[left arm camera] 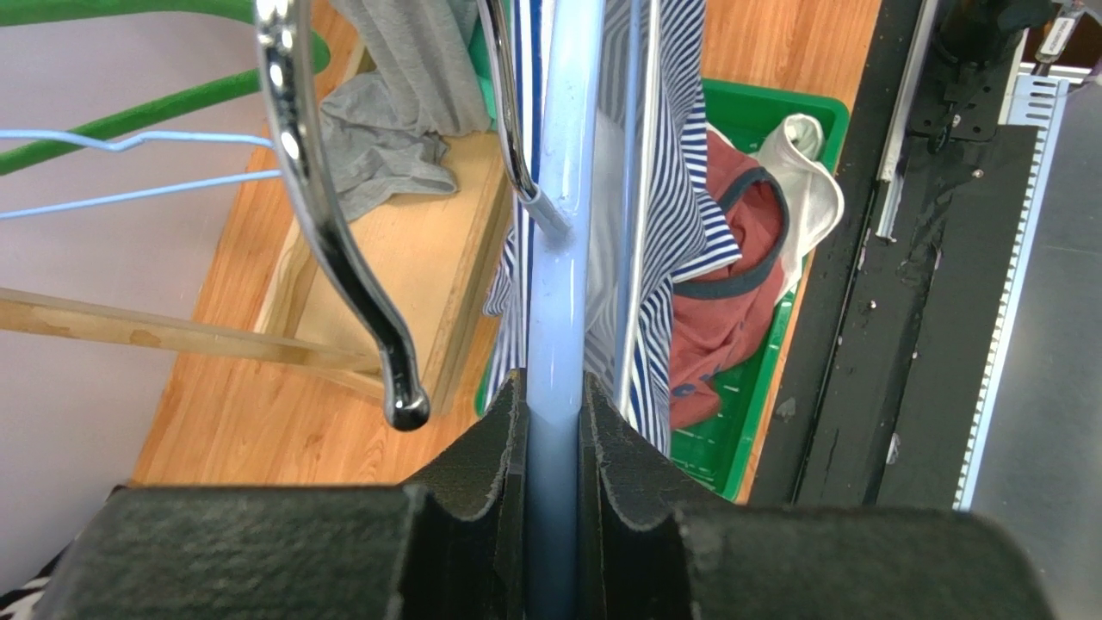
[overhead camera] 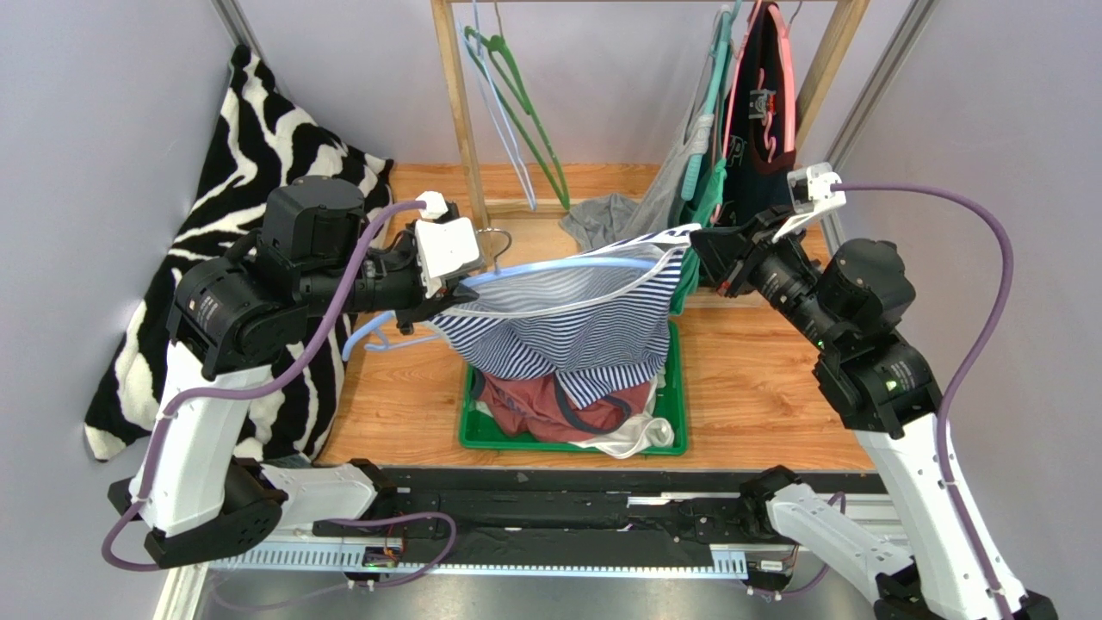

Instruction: Remove the tank top from the hanger

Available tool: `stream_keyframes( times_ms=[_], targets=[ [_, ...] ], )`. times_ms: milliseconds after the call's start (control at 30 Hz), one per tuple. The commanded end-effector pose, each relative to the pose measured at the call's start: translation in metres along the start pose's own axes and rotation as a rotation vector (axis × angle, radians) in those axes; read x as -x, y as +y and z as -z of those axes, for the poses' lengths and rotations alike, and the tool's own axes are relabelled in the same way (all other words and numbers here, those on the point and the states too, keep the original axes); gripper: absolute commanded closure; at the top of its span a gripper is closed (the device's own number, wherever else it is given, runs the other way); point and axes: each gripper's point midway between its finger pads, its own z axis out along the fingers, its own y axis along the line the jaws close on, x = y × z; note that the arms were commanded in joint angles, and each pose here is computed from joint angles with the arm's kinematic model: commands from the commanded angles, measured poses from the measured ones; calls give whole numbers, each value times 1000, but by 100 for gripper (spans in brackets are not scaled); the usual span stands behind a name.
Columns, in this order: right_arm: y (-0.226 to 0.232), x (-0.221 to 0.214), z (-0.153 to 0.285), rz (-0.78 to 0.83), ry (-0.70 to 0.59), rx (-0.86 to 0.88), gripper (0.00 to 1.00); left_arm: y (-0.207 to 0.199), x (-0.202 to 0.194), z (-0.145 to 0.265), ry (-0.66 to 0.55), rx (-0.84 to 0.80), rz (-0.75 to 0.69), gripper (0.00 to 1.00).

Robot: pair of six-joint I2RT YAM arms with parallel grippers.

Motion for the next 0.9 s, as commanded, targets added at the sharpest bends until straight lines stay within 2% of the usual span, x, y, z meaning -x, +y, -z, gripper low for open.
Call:
stream_keyframes(
  times_ms=[0,200,533,700,867],
  targets=[
    [-62,-24,-2,-82,48,-218,100,-6,8,11,-50,1,-26,100],
    [-91,-57,4,-112,120,-302,100,-6,10,14,-55,4,-28,100],
    [-98,-101,23,-109,215,-329,100,7,20,14,-72,53,-25,100],
    [-110,-97,46,-60,188,-429,100,21,20,14,-55,122,-20,100],
    [-112,-104,46,-79,210,-438,100,25,20,17,-57,151,-19,100]
  ],
)
